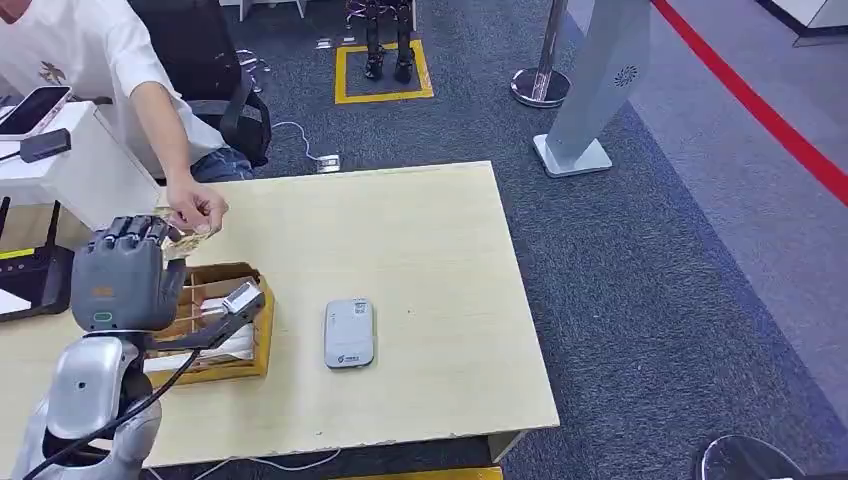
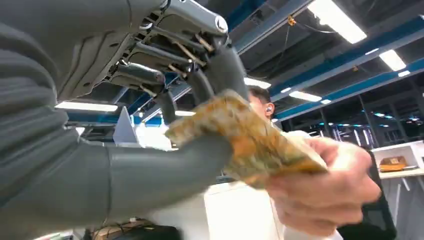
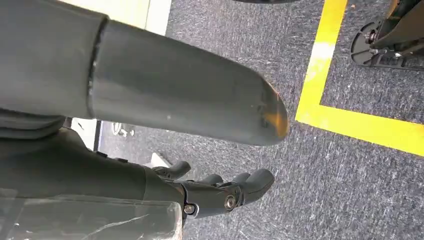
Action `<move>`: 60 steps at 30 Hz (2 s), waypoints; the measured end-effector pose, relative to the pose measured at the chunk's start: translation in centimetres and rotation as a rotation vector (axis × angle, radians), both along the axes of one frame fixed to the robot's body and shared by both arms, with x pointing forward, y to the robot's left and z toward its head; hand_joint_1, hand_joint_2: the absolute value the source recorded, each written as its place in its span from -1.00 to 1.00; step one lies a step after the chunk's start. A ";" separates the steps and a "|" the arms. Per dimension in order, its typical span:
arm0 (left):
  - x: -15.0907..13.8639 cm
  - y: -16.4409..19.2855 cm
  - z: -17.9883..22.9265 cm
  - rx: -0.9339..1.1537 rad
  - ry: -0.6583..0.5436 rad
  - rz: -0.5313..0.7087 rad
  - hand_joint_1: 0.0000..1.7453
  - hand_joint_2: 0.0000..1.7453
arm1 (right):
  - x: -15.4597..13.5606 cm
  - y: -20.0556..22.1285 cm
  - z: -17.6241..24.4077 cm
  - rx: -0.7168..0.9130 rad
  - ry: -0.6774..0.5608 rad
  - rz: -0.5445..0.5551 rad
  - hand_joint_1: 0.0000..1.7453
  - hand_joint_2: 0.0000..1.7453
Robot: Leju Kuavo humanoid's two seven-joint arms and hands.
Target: Pass the card to the sensor for recognition and then transmit it.
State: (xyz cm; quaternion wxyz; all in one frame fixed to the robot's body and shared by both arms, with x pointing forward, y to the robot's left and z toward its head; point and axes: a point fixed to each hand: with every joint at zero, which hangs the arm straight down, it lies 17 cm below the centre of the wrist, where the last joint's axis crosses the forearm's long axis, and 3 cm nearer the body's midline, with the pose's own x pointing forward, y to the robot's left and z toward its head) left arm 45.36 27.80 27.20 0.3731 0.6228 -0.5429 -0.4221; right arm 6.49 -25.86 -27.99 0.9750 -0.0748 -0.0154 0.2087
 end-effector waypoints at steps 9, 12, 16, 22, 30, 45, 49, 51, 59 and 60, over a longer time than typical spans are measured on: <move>-0.1 -0.4 0.4 -0.005 -0.012 -0.014 1.00 1.00 | 0.0 0.0 0.0 0.000 0.000 -0.001 -1.00 -1.00; -0.1 -0.6 0.4 -0.005 -0.011 -0.021 1.00 1.00 | 0.0 0.0 0.0 0.000 0.000 0.000 -1.00 -1.00; -0.2 -0.6 0.5 -0.006 -0.015 -0.022 1.00 1.00 | 0.0 0.0 0.0 0.000 0.000 0.000 -1.00 -1.00; -0.2 -0.8 0.5 -0.012 -0.015 -0.026 1.00 1.00 | 0.0 0.0 0.0 -0.001 0.001 0.000 -1.00 -1.00; -0.3 -2.8 0.7 -0.039 -0.028 -0.088 1.00 1.00 | 0.0 0.0 0.0 -0.001 -0.001 0.014 -1.00 -1.00; -0.8 -8.9 -2.9 -0.131 0.037 -0.203 1.00 1.00 | 0.1 0.2 0.0 -0.001 -0.003 0.042 -1.00 -1.00; -0.9 -10.4 -4.2 -0.158 0.074 -0.236 1.00 1.00 | 0.1 0.3 0.0 -0.001 -0.001 0.056 -1.00 -1.00; -1.0 -11.4 -5.3 -0.176 0.102 -0.252 1.00 1.00 | 0.1 0.3 0.0 -0.002 -0.002 0.066 -1.00 -1.00; -0.6 -15.0 -9.0 -0.242 0.197 -0.292 1.00 1.00 | -0.1 0.2 0.0 -0.006 0.005 0.107 -1.00 -1.00; -0.4 -15.4 -9.4 -0.247 0.209 -0.297 1.00 1.00 | 0.0 0.2 0.0 -0.007 0.006 0.112 -1.00 -1.00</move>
